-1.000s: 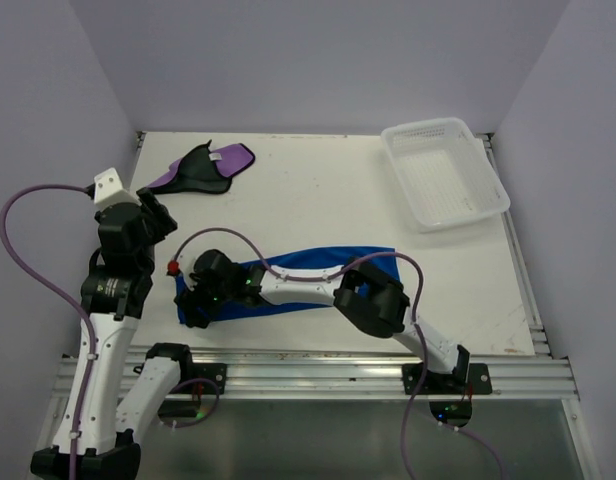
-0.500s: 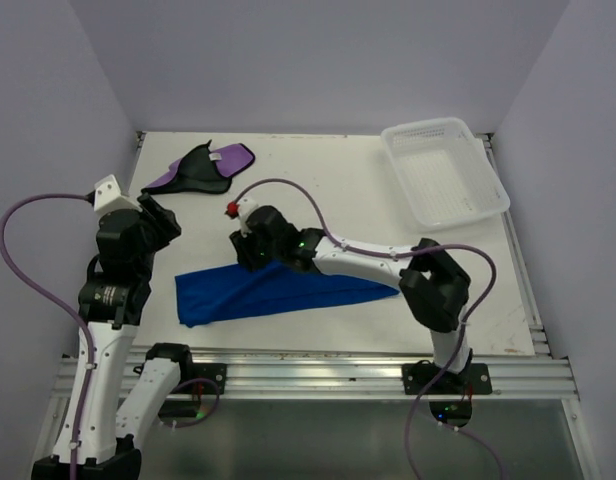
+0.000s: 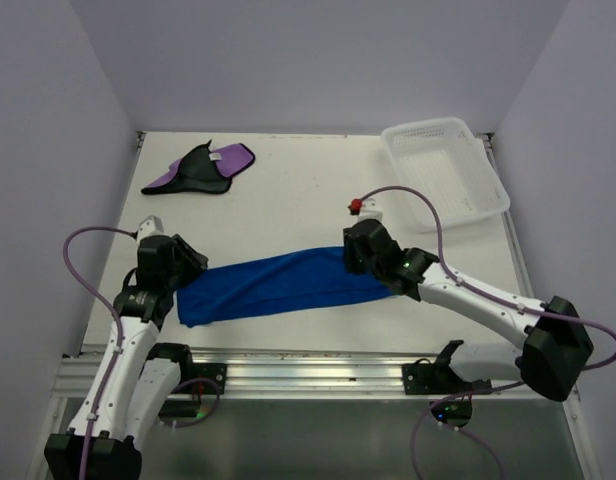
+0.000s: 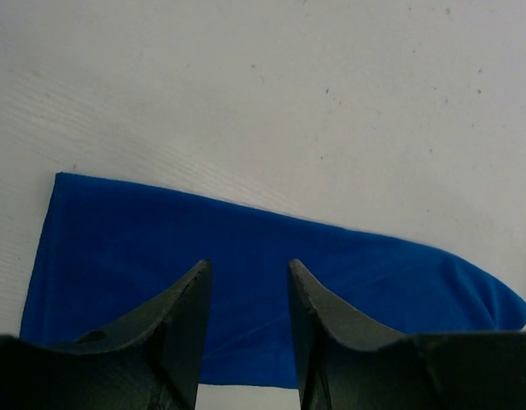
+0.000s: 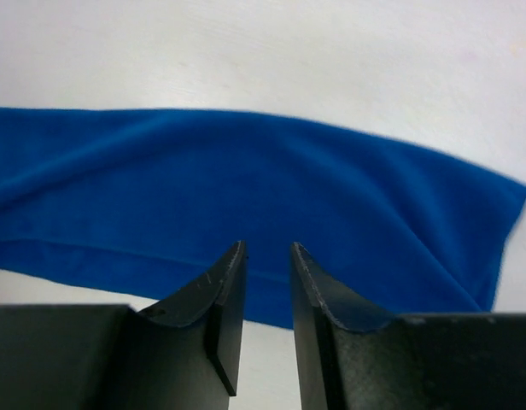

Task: Roll the towels
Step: Fold the towel

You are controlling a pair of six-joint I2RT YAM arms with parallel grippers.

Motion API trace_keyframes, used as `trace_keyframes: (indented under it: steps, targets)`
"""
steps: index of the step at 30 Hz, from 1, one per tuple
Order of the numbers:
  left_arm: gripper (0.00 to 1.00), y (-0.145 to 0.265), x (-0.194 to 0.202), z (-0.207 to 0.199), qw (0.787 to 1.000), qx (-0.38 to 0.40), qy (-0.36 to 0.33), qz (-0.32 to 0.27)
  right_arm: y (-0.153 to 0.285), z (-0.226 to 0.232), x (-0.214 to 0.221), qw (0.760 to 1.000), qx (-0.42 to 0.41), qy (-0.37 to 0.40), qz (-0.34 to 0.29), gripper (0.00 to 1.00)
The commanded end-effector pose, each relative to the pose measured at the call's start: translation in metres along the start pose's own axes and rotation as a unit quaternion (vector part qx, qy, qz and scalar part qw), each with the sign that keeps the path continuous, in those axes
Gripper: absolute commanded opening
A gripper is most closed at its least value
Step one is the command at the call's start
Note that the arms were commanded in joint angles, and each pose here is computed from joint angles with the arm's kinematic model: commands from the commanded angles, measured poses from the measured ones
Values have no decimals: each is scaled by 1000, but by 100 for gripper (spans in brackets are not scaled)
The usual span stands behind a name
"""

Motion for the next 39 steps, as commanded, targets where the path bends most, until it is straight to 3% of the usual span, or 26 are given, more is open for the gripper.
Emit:
trace_keyframes:
  steps: [1, 9, 15, 19, 28, 39]
  targets:
    - [43, -5, 5, -5, 998, 43, 34, -23, 20, -38, 18, 996, 65, -68, 5, 32]
    - [39, -34, 42, 18, 999, 12, 36, 8, 35, -69, 42, 990, 89, -104, 20, 37]
    - [40, -41, 37, 13, 1000, -10, 7, -21, 18, -68, 70, 985, 95, -126, 67, 38]
    - [40, -51, 34, 15, 999, -32, -2, -28, 12, -75, 84, 978, 124, -150, 76, 43]
    - [41, -65, 24, 14, 996, -60, -4, -59, 16, -84, 86, 967, 154, -195, 53, 50]
    - [40, -86, 30, 15, 996, -77, -11, -52, 15, -96, 97, 956, 183, -220, 63, 51]
Point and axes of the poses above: each gripper's point midway between its finger pads, its own y axis back along the fingers, its own z axis along the line the jaws close on, x = y × z, the point moved 5 cm from there along y, back along the fingers, and after that the axes turned 2 degrees about y, right-handed, at the moved point
